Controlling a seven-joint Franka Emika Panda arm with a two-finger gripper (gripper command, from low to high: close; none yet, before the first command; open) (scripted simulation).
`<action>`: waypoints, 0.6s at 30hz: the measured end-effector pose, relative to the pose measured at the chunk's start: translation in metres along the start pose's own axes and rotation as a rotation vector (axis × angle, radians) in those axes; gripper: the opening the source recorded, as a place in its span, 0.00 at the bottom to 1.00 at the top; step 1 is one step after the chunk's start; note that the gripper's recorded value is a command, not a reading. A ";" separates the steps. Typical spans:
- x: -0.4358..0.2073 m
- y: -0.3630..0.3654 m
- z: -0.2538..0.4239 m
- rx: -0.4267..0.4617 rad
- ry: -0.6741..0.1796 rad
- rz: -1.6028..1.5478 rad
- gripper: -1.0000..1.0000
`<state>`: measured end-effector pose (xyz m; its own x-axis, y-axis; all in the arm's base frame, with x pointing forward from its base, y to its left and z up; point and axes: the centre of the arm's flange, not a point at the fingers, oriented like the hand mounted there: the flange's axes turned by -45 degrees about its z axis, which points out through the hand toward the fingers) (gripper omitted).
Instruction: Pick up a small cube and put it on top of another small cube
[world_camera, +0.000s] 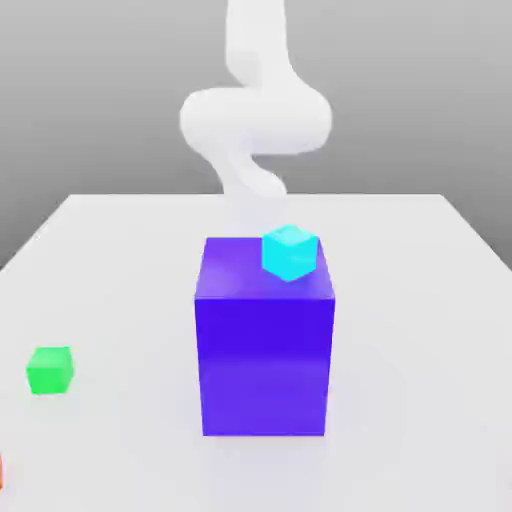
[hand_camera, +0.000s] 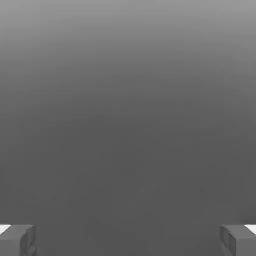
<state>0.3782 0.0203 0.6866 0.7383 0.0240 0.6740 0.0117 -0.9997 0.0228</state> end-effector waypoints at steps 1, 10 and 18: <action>0.002 -0.009 0.017 -0.002 -0.025 -0.017 0.50; -0.008 -0.095 0.159 0.003 -0.229 -0.173 0.50; -0.062 -0.181 0.273 0.053 -0.398 -0.321 0.50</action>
<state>0.5141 0.1977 0.4391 0.8912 0.3348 0.3062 0.3065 -0.9418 0.1377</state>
